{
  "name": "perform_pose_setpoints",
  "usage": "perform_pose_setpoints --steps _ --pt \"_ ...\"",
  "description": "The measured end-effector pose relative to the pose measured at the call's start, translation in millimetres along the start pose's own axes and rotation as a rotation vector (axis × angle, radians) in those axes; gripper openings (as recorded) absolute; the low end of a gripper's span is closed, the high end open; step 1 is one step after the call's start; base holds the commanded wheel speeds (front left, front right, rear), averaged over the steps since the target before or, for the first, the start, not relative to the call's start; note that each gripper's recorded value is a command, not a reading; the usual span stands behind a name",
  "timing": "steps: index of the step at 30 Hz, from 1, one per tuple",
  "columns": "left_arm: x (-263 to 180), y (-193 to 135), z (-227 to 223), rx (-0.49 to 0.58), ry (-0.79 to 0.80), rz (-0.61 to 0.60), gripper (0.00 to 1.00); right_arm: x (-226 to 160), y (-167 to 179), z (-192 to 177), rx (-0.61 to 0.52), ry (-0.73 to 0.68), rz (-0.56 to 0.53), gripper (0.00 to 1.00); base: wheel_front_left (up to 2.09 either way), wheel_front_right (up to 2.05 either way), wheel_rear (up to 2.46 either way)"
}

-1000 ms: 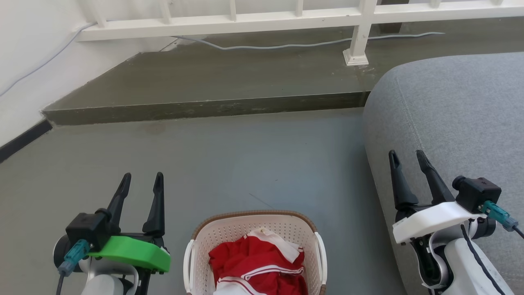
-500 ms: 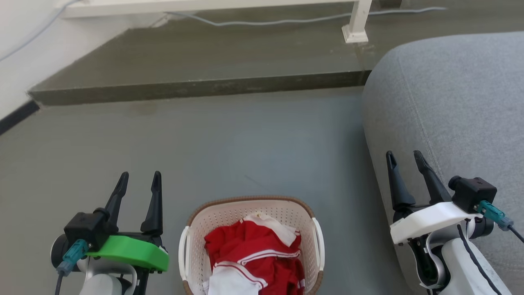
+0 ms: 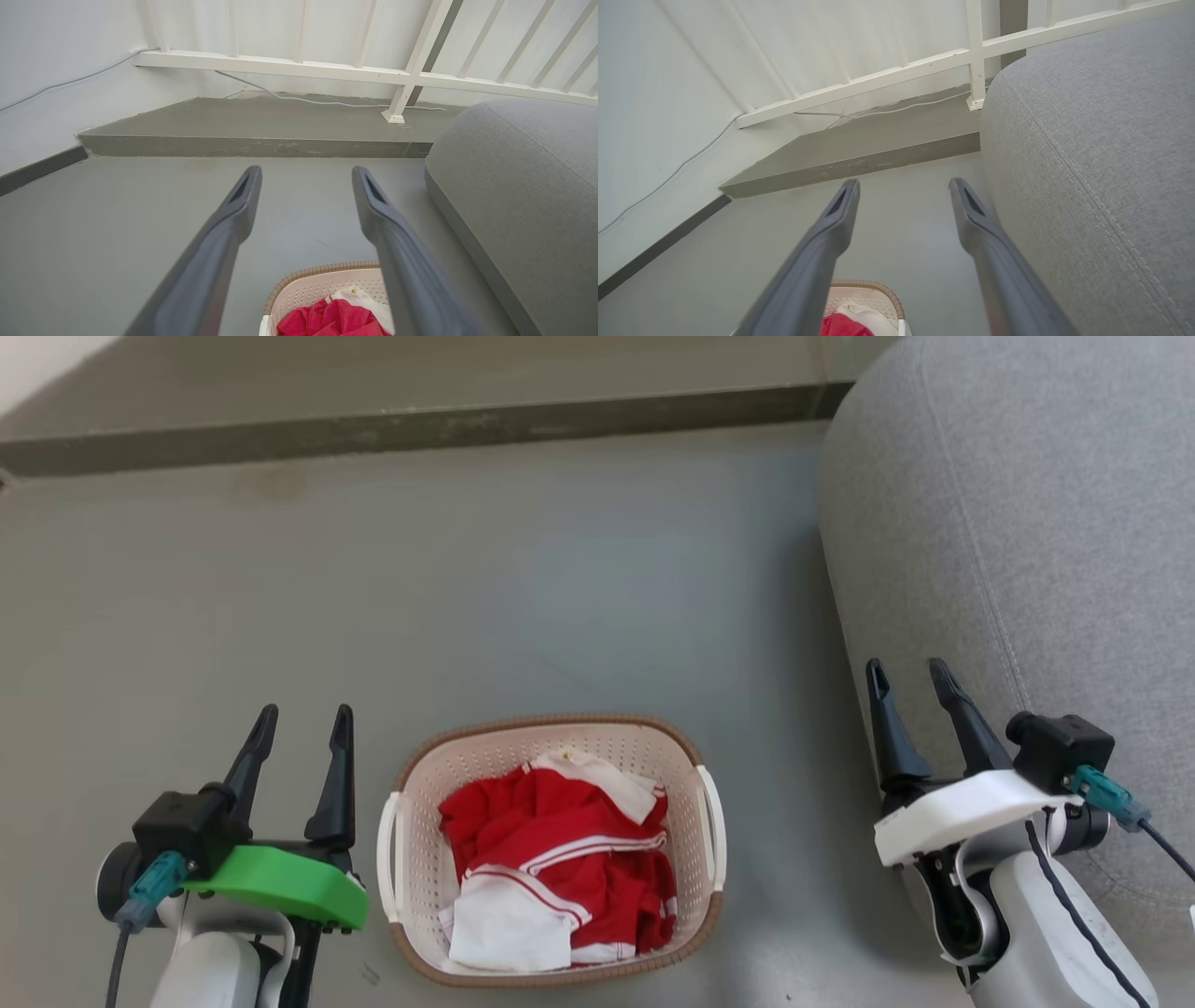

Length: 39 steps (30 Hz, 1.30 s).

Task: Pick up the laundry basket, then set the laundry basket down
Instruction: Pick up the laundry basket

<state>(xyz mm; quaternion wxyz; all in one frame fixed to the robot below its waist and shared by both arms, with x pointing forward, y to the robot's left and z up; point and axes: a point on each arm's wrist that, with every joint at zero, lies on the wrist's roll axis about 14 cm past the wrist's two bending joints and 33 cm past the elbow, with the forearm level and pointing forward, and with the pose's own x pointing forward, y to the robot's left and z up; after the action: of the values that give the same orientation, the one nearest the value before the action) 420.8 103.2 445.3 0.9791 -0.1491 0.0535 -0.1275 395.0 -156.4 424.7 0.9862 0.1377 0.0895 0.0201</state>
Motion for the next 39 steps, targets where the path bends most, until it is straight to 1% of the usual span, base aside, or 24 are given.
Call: perform_pose_setpoints --steps 7,12,16,22,31,36,39 --pt "14.9 9.8 -40.7 -0.008 0.114 0.000 1.00 14.3 -7.3 -27.4 0.007 0.079 -0.020 1.00 0.00 0.00 0.00" --pt "22.3 14.1 -71.5 -0.023 0.198 -0.002 1.00 22.3 -6.5 -55.9 0.003 0.162 -0.010 1.00 0.00 0.00 0.00" --pt "29.4 24.6 -92.8 -0.027 0.260 0.015 1.00 28.7 -7.5 -78.5 0.003 0.228 -0.005 1.00 0.00 0.00 0.00" --pt "30.5 35.9 -133.6 -0.040 0.390 0.034 1.00 30.4 -11.5 -121.6 0.000 0.357 -0.003 1.00 0.00 0.00 0.00" --pt "23.3 60.7 -189.9 -0.091 0.571 0.105 1.00 36.5 -2.4 -177.7 -0.012 0.534 0.065 1.00 0.00 0.00 0.00" --pt "26.0 55.2 -215.4 -0.099 0.653 0.074 1.00 33.6 -2.7 -206.8 -0.025 0.633 0.088 1.00 0.00 0.00 0.00" --pt "28.3 56.6 -228.4 -0.119 0.692 0.077 1.00 33.0 -0.7 -222.6 -0.034 0.690 0.110 1.00 0.00 0.00 0.00"
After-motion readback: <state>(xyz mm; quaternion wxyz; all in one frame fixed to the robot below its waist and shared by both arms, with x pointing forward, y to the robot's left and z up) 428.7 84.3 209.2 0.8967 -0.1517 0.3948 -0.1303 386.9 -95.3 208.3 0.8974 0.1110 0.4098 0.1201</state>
